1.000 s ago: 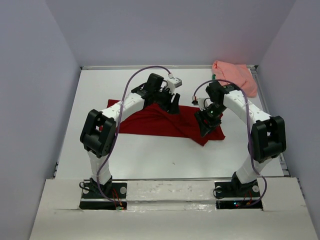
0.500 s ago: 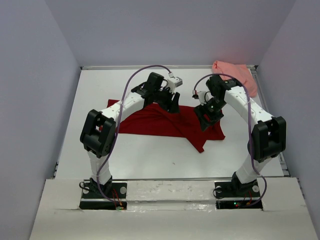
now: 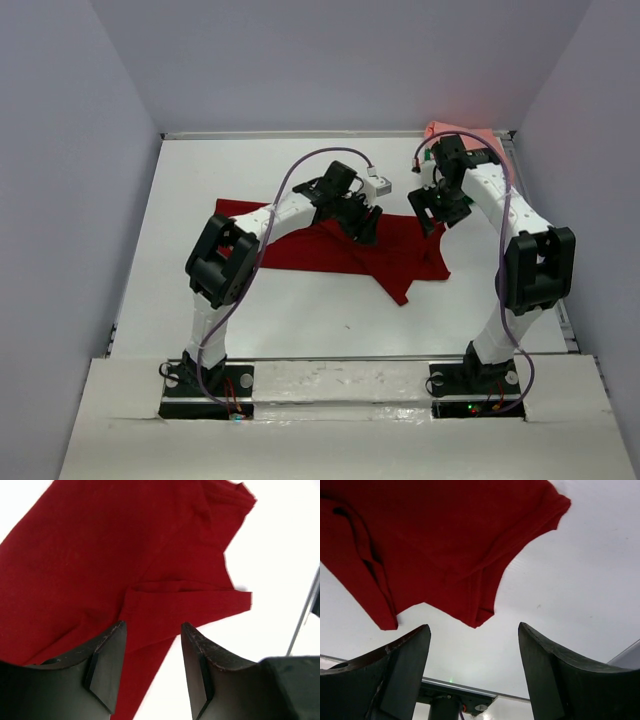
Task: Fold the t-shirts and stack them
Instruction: Fold the other side of the tshirt into a rectangle
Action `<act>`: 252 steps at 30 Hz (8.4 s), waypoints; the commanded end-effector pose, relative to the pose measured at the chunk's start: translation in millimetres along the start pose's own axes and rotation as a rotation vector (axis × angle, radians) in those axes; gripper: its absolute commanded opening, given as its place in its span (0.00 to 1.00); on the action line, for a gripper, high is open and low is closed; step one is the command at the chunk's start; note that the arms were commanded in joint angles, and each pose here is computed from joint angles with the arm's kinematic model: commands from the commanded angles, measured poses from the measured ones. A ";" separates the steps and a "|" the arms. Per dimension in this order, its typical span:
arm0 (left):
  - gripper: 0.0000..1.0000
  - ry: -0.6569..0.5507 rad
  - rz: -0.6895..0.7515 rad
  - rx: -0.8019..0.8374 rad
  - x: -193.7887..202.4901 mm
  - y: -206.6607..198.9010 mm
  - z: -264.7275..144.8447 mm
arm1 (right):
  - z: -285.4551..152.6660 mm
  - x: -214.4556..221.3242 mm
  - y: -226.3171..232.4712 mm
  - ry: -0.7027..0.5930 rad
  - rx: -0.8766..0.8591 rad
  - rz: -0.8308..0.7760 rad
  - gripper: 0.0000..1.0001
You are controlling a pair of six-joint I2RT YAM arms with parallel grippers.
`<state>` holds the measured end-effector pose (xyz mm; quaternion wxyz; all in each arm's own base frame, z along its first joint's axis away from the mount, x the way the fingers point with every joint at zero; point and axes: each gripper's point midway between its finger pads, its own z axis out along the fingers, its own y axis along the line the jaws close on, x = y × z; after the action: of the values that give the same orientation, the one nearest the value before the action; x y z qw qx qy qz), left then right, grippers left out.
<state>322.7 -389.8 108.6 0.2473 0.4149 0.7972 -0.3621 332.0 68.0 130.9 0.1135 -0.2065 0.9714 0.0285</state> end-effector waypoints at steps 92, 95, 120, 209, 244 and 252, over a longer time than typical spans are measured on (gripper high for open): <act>0.00 -0.017 0.181 -0.207 -41.1 5.4 10.9 | -10.6 18.9 11.8 -0.028 -0.149 -0.008 0.58; 0.00 -0.020 0.177 -0.220 -42.1 6.5 9.1 | -10.3 19.1 12.9 -0.027 -0.156 -0.008 0.57; 0.00 0.015 0.136 -0.316 -26.8 19.8 -2.0 | 0.7 53.7 56.6 0.114 -0.425 -0.019 0.47; 0.00 0.004 0.103 -0.475 -26.5 27.0 -42.9 | 21.7 12.1 28.2 0.117 -0.342 -0.053 0.00; 0.00 0.109 0.040 -0.583 -4.0 64.0 -18.0 | 67.6 -10.1 -12.4 0.093 -0.126 0.004 0.00; 0.00 0.115 0.038 -0.593 -0.6 67.0 -13.9 | 73.3 -12.9 -17.9 0.090 -0.096 0.018 0.00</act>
<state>371.4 -351.5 80.3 0.3040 0.3649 0.8751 -0.0930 355.0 73.2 65.8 0.0465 -0.2136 0.9714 0.0926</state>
